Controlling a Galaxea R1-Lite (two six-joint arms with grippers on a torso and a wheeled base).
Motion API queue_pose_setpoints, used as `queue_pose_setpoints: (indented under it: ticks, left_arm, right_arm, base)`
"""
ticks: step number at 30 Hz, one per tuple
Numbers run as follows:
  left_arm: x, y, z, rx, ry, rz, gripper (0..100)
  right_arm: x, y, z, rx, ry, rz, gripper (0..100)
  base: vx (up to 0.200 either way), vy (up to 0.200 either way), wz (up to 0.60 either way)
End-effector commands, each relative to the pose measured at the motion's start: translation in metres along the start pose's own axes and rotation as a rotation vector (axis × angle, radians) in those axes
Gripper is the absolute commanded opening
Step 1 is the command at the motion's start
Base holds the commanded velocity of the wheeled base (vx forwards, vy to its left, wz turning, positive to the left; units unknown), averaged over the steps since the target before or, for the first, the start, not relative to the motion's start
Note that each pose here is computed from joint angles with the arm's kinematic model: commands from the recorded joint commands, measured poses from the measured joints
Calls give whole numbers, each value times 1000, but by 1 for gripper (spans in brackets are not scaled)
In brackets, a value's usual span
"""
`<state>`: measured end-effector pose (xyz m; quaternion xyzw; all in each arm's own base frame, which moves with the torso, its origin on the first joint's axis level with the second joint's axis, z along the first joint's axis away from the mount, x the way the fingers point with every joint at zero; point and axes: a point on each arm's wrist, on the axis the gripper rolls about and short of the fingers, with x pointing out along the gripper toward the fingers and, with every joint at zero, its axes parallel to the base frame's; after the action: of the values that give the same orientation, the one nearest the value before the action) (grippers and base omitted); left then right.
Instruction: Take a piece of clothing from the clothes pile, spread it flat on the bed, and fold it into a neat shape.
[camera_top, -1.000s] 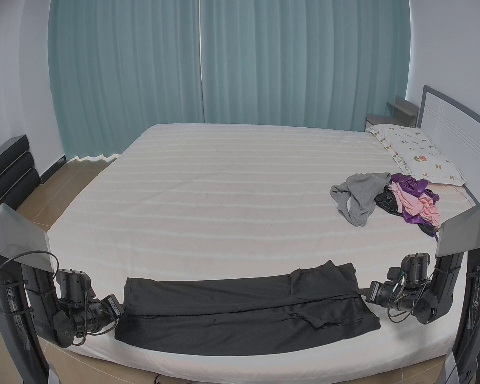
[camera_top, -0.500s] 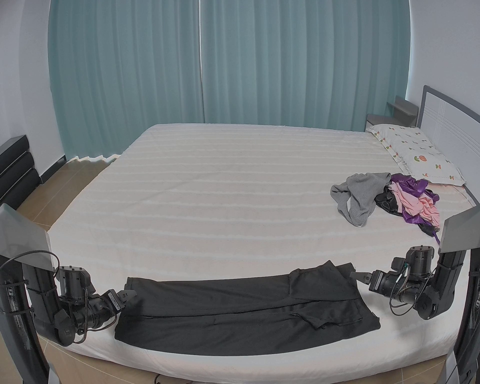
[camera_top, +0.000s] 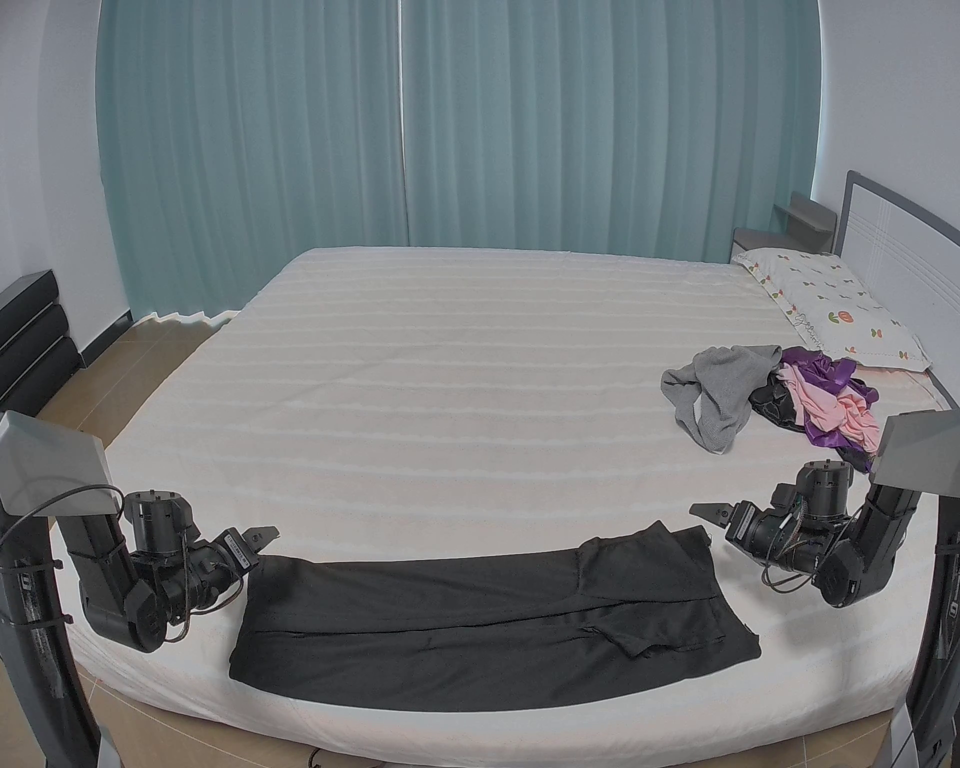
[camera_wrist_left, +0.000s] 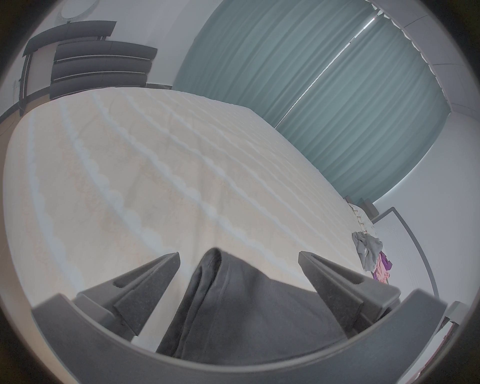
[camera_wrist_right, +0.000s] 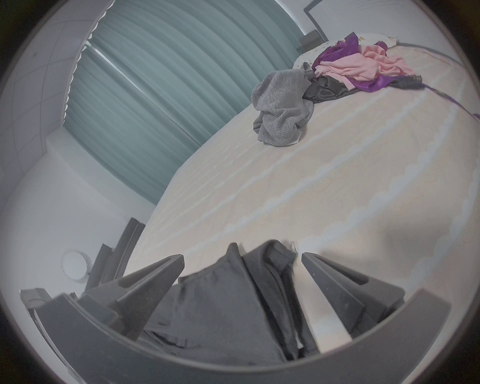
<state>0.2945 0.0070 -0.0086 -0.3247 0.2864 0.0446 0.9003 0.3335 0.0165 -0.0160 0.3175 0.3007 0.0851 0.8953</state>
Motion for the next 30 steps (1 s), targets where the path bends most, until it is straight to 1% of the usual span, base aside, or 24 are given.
queue_pose_setpoints:
  ticks: [1, 3, 8, 9, 13, 19, 24, 30]
  left_arm:
    - [24, 4, 0, -9, 17, 10, 100]
    - [26, 4, -3, -19, 27, 13, 100]
    - [28, 5, -9, -24, 45, 20, 100]
    - [29, 6, -11, -25, 49, 25, 0]
    - [28, 9, -10, -32, 40, 37, 0]
    - [26, 19, -5, -62, 9, 84, 0]
    - [25, 20, -1, -114, -13, 93, 0]
    - [26, 22, 0, -119, -17, 95, 0]
  right_arm:
    - [18, -3, 1, 55, 5, 6, 100]
    - [20, -6, -2, 75, 14, -2, 100]
    - [20, -8, -5, 82, 25, -8, 100]
    - [21, -9, -6, 86, 28, -13, 100]
    - [21, -10, -6, 96, 28, -13, 100]
    - [22, -13, -6, 125, 26, -22, 100]
    - [24, -15, -8, 140, 32, -23, 100]
    - [28, -12, -6, 133, 27, -13, 100]
  base:
    - [0, 0, 0]
    - [0, 0, 0]
    - [0, 0, 0]
    - [0, 0, 0]
    - [0, 0, 0]
    - [0, 0, 0]
    - [0, 0, 0]
    - [0, 0, 0]
